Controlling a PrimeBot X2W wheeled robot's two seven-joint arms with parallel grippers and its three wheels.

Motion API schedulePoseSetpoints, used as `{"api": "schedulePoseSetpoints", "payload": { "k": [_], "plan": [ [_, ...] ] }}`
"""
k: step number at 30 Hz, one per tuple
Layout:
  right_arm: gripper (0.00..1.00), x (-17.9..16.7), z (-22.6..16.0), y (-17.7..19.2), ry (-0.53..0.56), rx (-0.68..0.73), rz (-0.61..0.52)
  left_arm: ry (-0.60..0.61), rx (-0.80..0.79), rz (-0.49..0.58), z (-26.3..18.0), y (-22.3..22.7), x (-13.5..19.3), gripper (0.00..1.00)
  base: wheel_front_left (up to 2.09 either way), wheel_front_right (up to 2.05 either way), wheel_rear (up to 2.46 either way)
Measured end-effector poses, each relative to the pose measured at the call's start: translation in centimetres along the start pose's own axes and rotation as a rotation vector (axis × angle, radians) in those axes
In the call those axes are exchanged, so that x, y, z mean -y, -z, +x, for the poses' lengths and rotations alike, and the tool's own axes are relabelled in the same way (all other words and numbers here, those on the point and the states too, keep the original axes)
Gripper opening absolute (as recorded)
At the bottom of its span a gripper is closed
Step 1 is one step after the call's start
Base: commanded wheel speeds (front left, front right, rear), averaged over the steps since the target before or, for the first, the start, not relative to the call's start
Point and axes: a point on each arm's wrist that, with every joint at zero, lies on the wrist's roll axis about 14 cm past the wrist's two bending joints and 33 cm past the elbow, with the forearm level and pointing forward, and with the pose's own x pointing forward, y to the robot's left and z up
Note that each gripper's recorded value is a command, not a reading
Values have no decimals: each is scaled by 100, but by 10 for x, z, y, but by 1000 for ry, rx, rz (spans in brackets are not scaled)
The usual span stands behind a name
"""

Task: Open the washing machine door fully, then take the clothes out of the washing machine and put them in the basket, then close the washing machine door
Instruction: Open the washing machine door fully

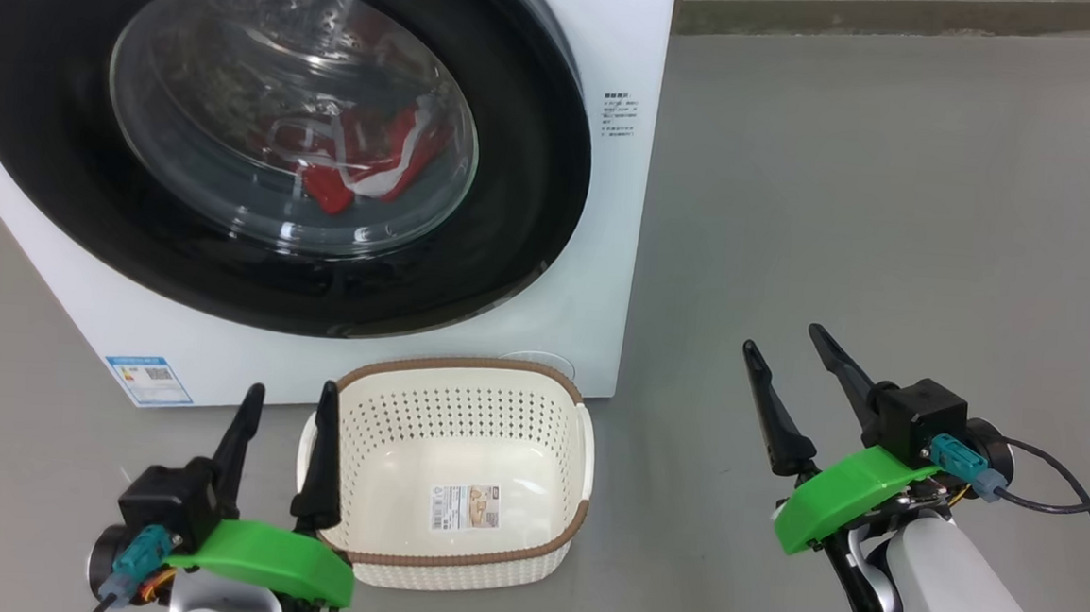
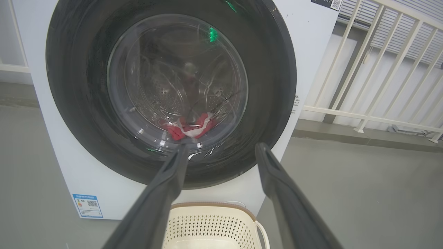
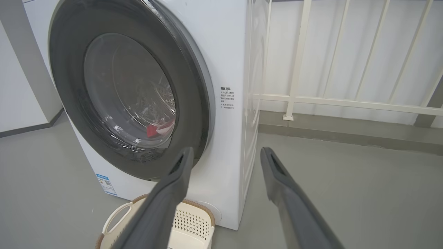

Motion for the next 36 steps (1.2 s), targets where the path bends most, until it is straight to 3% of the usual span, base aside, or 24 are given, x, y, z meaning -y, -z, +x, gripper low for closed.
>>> {"api": "schedulePoseSetpoints", "payload": {
  "k": [2,3,4,5,6,15,19,36],
  "plan": [
    [100,1,1,2,2,-5,2,1,-3,0,1,1,0,100,0,0,0],
    [80,1,1,4,3,-9,1,2,-5,0,1,2,0,100,0,0,0],
    [45,2,2,6,4,-14,-1,2,-7,0,1,3,0,100,0,0,0],
    [18,3,3,7,4,-17,-5,2,-9,0,2,4,0,100,0,0,0],
    [0,3,5,7,4,-18,-7,4,-11,0,2,5,0,100,0,0,0],
    [0,8,33,1,11,10,33,21,-13,4,12,9,3,100,0,0,0],
    [0,11,51,-2,30,32,181,28,10,2,22,4,4,100,0,0,0],
    [0,1,138,-4,-6,16,533,13,52,32,48,3,-5,100,0,0,0]
  ]
}}
